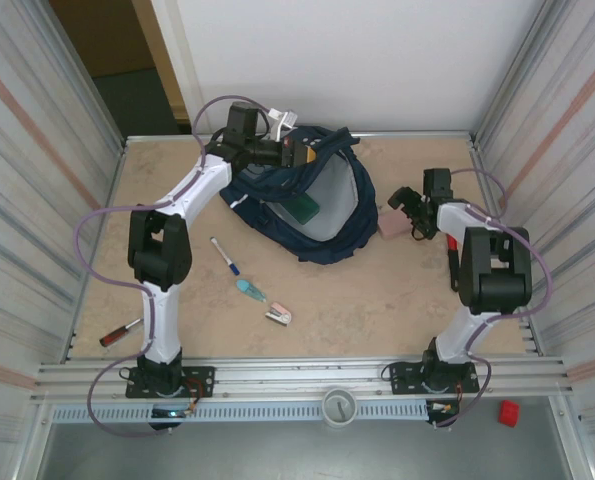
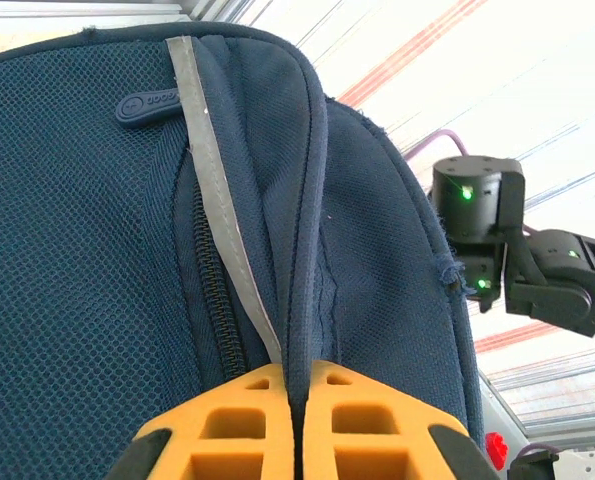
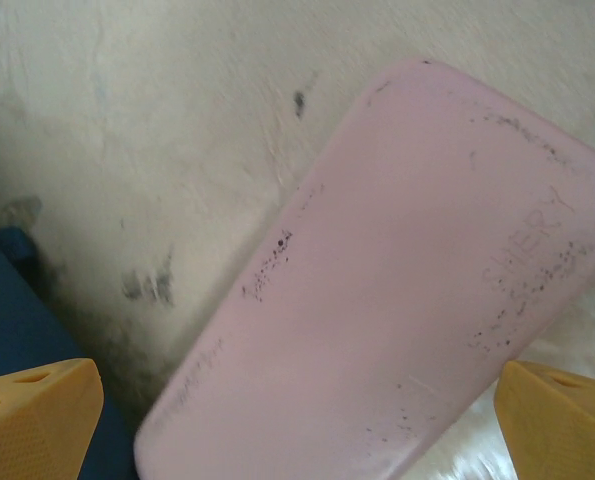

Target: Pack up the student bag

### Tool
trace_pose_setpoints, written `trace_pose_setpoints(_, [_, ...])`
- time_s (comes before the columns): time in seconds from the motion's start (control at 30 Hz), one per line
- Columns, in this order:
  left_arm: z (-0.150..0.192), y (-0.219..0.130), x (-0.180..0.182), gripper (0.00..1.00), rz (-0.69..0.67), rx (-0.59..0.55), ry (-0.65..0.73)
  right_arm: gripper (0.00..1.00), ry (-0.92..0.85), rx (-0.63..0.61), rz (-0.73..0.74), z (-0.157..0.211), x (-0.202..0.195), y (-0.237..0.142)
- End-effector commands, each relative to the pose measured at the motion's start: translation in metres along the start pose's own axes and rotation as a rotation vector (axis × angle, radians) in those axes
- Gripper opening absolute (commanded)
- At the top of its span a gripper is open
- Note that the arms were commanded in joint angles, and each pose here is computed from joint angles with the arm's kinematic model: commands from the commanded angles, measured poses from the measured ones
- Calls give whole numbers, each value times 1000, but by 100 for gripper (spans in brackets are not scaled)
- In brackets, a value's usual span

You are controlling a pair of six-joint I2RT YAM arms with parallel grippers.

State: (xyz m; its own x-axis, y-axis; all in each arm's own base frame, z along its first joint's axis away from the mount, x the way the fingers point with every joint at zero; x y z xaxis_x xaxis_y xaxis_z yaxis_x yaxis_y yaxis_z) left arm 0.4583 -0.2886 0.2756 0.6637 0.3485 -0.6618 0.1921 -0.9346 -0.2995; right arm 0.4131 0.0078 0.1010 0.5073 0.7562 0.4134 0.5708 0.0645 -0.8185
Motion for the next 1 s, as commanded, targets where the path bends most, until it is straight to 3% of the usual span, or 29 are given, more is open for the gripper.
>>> trace_pose_setpoints(0.0, [-18, -12, -39, 0, 72, -50, 134, 99, -63, 32, 77, 6, 2, 17])
trace_pose_setpoints(0.2, [-16, -16, -40, 0, 60, -52, 151, 99, -194, 22, 173, 6, 18, 32])
trace_pose_setpoints(0.4, [-15, -16, -34, 0, 56, -52, 134, 99, -288, 10, 319, 13, 8, 30])
trace_pose_setpoints(0.6, [-15, -15, -33, 0, 56, -49, 132, 100, -241, 75, 294, 25, -9, 31])
trace_pose_setpoints(0.73, [-14, -15, -33, 0, 54, -50, 130, 89, -211, 109, 242, 28, -14, 31])
trace_pose_setpoints(0.97, [-12, -16, -31, 0, 48, -45, 123, 58, -178, 120, 188, 29, -21, 21])
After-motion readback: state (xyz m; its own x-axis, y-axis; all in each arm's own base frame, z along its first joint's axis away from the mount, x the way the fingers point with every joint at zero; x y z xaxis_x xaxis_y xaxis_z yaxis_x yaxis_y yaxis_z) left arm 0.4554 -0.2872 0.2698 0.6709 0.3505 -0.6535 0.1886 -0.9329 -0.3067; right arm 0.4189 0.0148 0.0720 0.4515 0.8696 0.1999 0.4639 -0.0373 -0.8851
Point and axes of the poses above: each hand's point on the last joint's axis, 136 mm out from that joint toward the fingers, its own y axis out along the fingers, its own x axis along the line the jaws close on, z = x × y, the point moved 5 cm from there along -y, back along the fingers, and after that the axes turned 1 degree about y, right-handed, at the moved point
